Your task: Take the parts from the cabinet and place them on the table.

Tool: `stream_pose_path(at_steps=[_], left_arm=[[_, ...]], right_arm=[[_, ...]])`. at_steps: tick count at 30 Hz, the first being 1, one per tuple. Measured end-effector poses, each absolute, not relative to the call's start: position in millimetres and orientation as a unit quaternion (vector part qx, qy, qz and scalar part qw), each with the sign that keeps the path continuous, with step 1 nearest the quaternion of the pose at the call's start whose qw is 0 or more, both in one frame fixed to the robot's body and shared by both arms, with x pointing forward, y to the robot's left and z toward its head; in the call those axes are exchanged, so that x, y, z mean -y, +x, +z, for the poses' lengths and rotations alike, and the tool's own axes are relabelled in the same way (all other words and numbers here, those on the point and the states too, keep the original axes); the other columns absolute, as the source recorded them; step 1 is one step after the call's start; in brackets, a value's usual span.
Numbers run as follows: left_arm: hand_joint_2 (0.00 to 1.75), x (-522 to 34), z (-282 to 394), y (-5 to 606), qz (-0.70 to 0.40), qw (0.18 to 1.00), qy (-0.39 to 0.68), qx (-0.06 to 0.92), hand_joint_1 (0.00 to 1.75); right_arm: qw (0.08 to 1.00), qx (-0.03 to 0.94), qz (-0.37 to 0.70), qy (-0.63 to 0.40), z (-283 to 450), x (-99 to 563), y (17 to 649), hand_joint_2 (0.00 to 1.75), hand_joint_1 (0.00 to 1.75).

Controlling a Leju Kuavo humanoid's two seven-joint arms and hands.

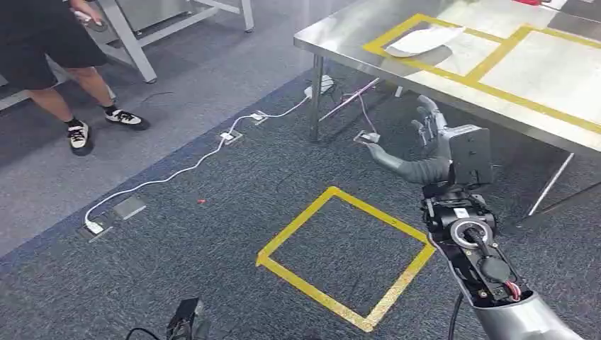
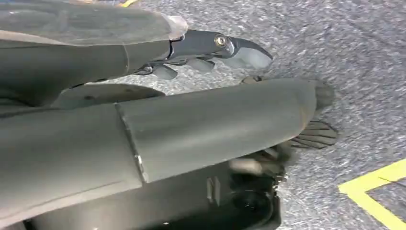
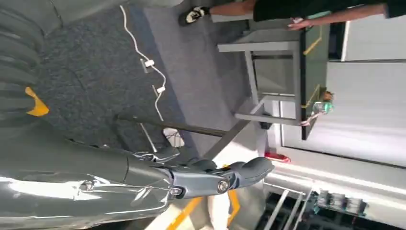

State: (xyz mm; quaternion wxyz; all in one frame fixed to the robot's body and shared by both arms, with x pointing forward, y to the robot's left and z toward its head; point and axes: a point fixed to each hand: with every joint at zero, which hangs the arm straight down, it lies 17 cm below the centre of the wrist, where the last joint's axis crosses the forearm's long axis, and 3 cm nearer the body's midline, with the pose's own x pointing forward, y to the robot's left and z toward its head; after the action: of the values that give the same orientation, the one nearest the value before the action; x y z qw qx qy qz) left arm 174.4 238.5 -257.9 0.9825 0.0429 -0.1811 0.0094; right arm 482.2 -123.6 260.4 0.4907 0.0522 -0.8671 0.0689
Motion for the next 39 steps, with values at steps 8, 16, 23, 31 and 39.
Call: stream_pose_path(at_steps=[8,16,23,31,39], left_arm=[[0.0,-240,-260,166,0.01,0.983,0.045,0.175,0.0],[0.0,-241,-260,168,0.01,0.983,0.047,0.176,0.0],[0.0,-239,-260,169,0.01,0.983,0.044,0.176,0.0],[0.0,-239,-259,169,0.01,0.983,0.044,0.177,0.0],[0.0,-238,-260,168,0.01,0.983,0.044,0.176,0.0]], right_arm=[[0.497,0.863,0.067,0.052,253,124,481,1.75,0.0],[0.502,0.861,0.064,0.049,254,126,485,0.0,0.0],[0.503,0.86,0.063,0.05,253,125,485,0.0,0.0],[0.501,0.862,0.062,0.058,253,124,484,1.75,0.0],[0.499,0.862,0.062,0.058,254,124,483,1.75,0.0]])
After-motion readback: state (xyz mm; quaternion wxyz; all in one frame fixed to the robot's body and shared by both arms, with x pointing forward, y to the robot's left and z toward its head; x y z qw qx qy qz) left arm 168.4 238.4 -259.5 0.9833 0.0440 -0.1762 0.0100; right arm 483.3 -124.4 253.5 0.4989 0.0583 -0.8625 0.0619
